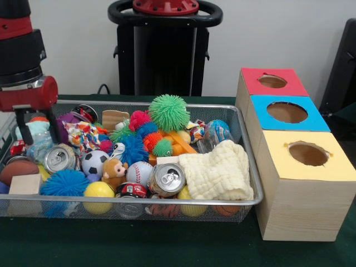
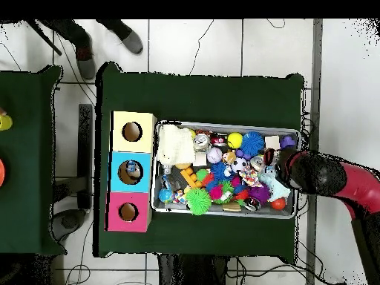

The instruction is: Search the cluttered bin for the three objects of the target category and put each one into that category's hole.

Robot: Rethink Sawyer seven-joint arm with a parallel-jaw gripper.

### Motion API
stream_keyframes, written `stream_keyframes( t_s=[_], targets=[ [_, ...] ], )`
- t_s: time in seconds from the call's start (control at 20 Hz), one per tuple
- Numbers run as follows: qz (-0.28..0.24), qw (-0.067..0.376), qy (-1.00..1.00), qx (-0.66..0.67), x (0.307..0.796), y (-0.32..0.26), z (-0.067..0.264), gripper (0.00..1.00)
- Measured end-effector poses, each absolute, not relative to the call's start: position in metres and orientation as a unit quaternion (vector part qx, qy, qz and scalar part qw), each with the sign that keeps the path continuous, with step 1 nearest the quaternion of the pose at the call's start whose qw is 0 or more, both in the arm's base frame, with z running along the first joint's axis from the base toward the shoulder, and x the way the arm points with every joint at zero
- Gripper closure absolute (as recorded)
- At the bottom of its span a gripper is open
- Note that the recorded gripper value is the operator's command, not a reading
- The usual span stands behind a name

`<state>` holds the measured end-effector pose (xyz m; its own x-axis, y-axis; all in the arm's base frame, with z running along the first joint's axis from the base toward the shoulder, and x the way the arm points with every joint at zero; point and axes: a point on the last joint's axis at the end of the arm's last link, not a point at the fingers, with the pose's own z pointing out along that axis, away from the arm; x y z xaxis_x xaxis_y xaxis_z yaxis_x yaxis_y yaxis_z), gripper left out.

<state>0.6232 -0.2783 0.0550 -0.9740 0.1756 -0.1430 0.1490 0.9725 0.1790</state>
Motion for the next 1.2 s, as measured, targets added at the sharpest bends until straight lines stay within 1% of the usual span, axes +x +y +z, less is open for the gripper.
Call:
stream_keyframes(
  t_s=[0.4,0.6,0.75,1.05,1.2],
  targets=[
    [0.084,0.091,0.989,0.085,0.628,-0.285,0.063,0.00],
    [0.078,0.097,0.989,0.085,0.616,-0.292,0.067,0.00],
    [0.069,0.109,0.988,0.081,0.602,-0.296,0.068,0.00],
    [0.052,0.139,0.987,0.061,0.584,-0.290,0.060,0.00],
    [0.049,0.146,0.987,0.051,0.578,-0.283,0.054,0.00]
  ],
)
